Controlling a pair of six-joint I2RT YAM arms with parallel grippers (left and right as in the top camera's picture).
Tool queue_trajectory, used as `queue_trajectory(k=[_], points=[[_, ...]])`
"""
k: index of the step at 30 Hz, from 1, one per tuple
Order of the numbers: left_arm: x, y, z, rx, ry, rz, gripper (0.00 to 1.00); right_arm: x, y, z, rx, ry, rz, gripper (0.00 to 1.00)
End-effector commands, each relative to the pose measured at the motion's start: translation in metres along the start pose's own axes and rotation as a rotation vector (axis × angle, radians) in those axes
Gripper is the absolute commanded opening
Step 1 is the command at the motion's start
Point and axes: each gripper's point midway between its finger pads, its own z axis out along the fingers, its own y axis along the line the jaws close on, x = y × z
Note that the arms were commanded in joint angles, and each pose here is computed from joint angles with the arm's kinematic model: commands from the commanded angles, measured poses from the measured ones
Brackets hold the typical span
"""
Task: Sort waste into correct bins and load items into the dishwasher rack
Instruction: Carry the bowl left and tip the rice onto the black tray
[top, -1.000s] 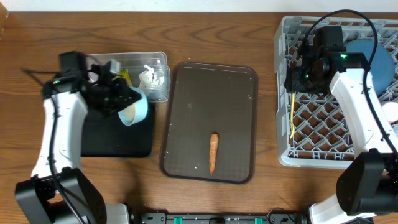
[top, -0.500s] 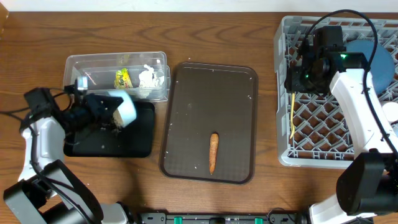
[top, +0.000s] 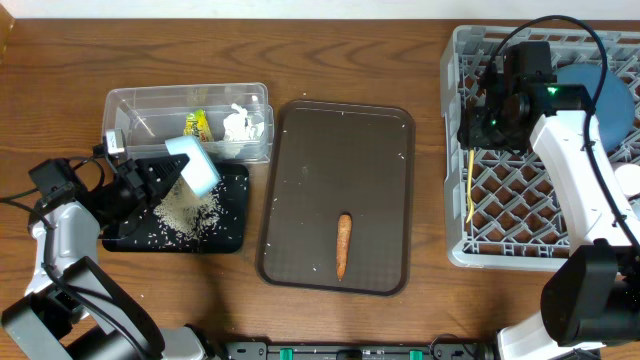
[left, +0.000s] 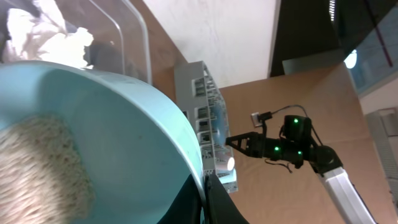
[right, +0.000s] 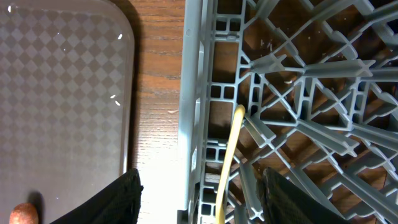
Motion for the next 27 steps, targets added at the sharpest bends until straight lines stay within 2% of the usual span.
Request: queue_trajectory(k=[1,17,23,24,26,27], points=[[0.0,-0.011,-0.002,0.052,-0.005,0.037,0.06,-0.007,0.002,-0.011,0.006,-0.037,-0.021,0.6],[0.0,-0.01,-0.002,0.045,-0.005,0.035,0.06,-0.007,0.002,-0.011,0.006,-0.036,-0.021,0.6],[-0.001,0.023,-0.003,-0.147,-0.022,-0.137,0.06,-0.007,0.002,-0.011,0.006,-0.036,-0.021,0.6],[-0.001,0.018,-0.003,-0.118,-0.018,-0.13,0.06,-0.007,0.002,-0.011,0.006,-0.036,-0.021,0.6],[0.0,-0.012,-0.002,0.054,-0.004,-0.011,0.06,-0.007,0.002,-0.011,0.006,-0.036,-0.021,0.6],[0.0,-0.012,-0.002,0.052,-0.002,-0.022,0.06,-0.007,0.002,-0.011,0.006,-0.035,-0.021,0.6]])
